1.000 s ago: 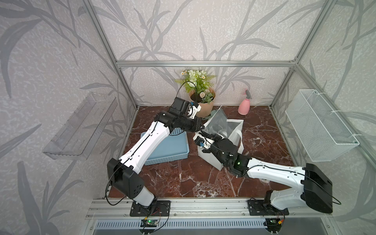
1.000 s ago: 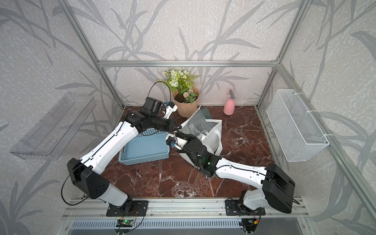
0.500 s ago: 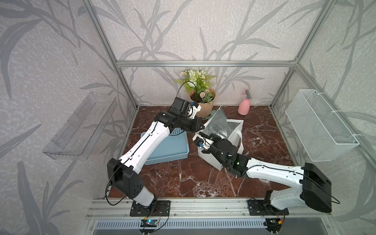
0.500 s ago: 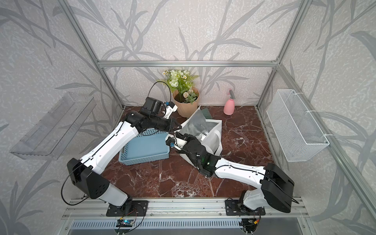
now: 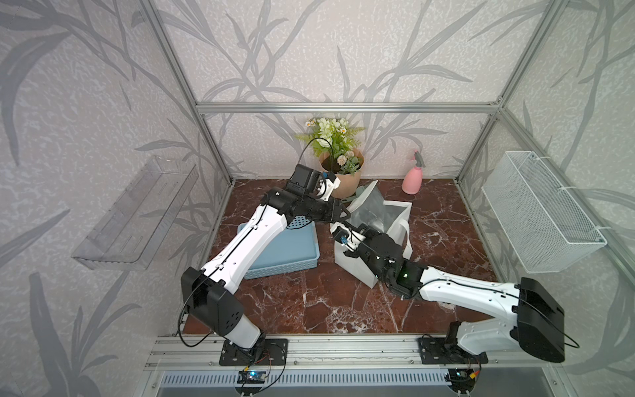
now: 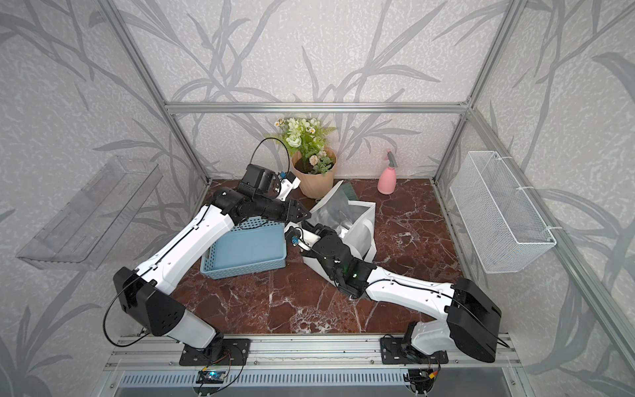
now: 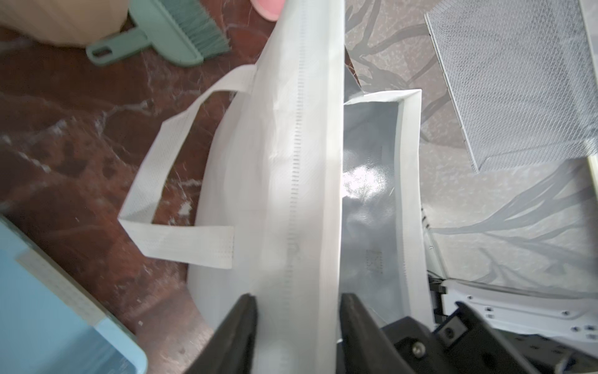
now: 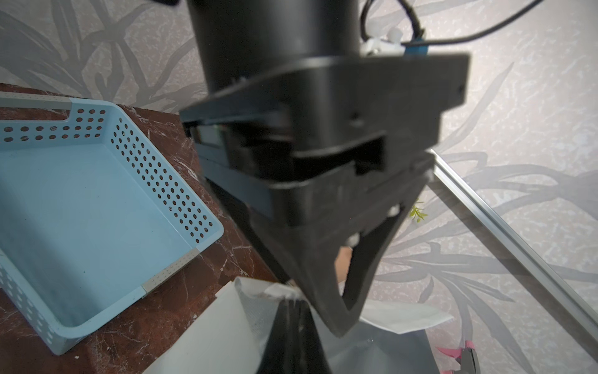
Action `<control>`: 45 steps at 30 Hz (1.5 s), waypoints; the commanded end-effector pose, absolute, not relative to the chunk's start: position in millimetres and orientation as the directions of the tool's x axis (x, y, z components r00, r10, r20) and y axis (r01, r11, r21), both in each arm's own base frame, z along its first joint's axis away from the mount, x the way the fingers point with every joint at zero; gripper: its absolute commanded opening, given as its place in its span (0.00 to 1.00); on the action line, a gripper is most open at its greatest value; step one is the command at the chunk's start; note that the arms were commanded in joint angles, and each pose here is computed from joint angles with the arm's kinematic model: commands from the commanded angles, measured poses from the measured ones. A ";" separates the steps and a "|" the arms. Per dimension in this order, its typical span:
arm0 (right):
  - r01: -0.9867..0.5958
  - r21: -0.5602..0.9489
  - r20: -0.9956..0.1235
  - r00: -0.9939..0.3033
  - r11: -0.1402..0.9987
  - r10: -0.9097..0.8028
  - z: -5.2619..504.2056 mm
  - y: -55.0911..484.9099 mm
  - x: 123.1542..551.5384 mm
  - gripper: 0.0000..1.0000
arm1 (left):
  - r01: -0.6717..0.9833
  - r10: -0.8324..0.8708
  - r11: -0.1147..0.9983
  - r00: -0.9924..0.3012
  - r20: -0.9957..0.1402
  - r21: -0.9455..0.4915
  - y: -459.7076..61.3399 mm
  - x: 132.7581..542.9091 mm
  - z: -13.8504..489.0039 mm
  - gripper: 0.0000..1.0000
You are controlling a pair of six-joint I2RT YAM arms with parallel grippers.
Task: Place the ice pack in the delivery bag
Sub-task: Tear off the adhesive seal from the delivery bag.
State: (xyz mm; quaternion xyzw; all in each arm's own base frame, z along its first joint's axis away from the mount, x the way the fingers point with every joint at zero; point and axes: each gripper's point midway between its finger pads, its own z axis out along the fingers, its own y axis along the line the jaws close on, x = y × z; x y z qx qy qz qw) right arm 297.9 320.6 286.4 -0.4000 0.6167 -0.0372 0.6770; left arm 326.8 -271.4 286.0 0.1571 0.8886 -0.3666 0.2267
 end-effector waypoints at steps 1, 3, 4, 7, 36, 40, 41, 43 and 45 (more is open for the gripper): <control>-0.400 -0.525 -0.849 0.193 0.751 -0.491 308.2 299.8 306.5 0.00 | 0.470 0.092 0.680 -0.816 -0.571 -0.563 -270.1 336.2 305.7 0.56; -0.396 -0.504 -0.862 0.173 0.768 -0.476 310.6 292.4 310.9 0.00 | 0.479 0.090 0.678 -0.807 -0.584 -0.557 -269.8 336.9 310.5 0.57; -0.391 -0.493 -0.868 0.164 0.778 -0.468 312.5 288.2 313.8 0.00 | 0.481 0.086 0.680 -0.802 -0.591 -0.554 -268.7 337.8 312.8 0.59; -0.367 -0.454 -0.889 0.126 0.812 -0.441 316.8 272.8 325.4 0.00 | 0.491 0.085 0.680 -0.790 -0.607 -0.544 -267.3 337.0 317.9 0.61; 0.319 -0.114 -0.965 -0.261 0.941 -0.028 295.7 -9.1 452.2 0.00 | 0.514 0.042 0.728 -0.694 -0.719 -0.453 -247.6 341.1 342.7 0.83; 0.334 -0.097 -0.953 -0.302 0.938 0.009 267.2 -14.9 442.7 0.00 | 0.504 0.031 0.751 -0.673 -0.739 -0.427 -240.7 343.0 340.3 0.91; 0.346 -0.101 -0.949 -0.314 0.933 0.014 259.8 -18.1 439.7 0.00 | 0.496 0.028 0.760 -0.671 -0.741 -0.420 -237.6 344.7 338.6 0.94; 0.402 -0.110 -0.936 -0.349 0.909 0.041 242.4 -33.8 433.3 0.00 | 0.479 0.018 0.776 -0.667 -0.745 -0.410 -232.3 347.8 338.0 0.99; 0.418 -0.095 -0.924 -0.374 0.903 0.076 227.4 -41.9 428.5 0.00 | 0.470 0.014 0.785 -0.664 -0.747 -0.403 -228.6 349.7 337.4 1.00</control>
